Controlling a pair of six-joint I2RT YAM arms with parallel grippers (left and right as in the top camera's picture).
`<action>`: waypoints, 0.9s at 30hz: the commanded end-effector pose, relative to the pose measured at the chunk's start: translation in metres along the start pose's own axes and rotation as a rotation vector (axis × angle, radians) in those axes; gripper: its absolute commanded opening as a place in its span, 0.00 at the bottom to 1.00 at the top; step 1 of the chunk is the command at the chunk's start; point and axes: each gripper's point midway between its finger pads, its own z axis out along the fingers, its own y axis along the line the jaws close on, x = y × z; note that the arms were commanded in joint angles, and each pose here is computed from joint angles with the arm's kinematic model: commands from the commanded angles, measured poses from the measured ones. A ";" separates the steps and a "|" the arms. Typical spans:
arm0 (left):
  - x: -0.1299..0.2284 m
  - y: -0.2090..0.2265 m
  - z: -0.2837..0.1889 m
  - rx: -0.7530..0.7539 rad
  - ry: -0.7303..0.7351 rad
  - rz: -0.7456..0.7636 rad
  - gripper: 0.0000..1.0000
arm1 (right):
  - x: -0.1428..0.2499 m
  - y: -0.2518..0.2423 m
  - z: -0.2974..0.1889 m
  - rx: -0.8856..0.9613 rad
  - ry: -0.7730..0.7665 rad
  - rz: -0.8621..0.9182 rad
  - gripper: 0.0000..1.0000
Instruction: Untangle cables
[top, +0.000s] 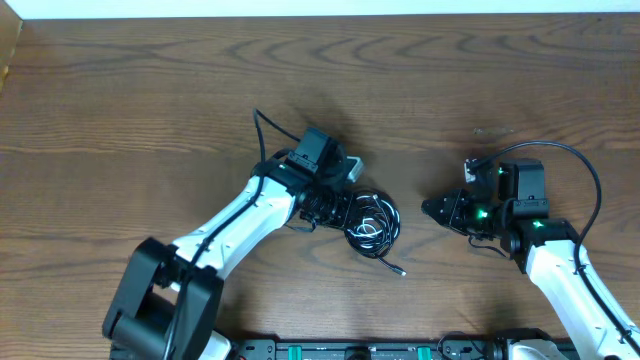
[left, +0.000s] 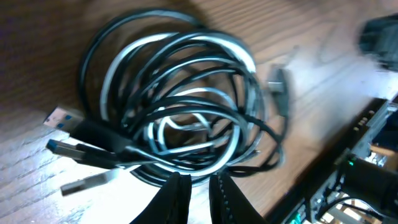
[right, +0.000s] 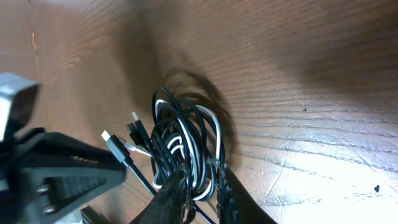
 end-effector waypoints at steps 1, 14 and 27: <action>0.011 0.013 0.017 -0.035 0.055 -0.059 0.17 | -0.006 0.007 -0.003 -0.014 -0.012 -0.015 0.16; 0.016 0.024 0.042 -0.070 0.095 -0.102 0.17 | -0.006 0.006 -0.003 -0.012 -0.010 -0.013 0.43; 0.010 0.030 0.042 -0.106 0.064 -0.174 0.17 | 0.016 0.025 -0.005 -0.129 0.100 0.017 0.52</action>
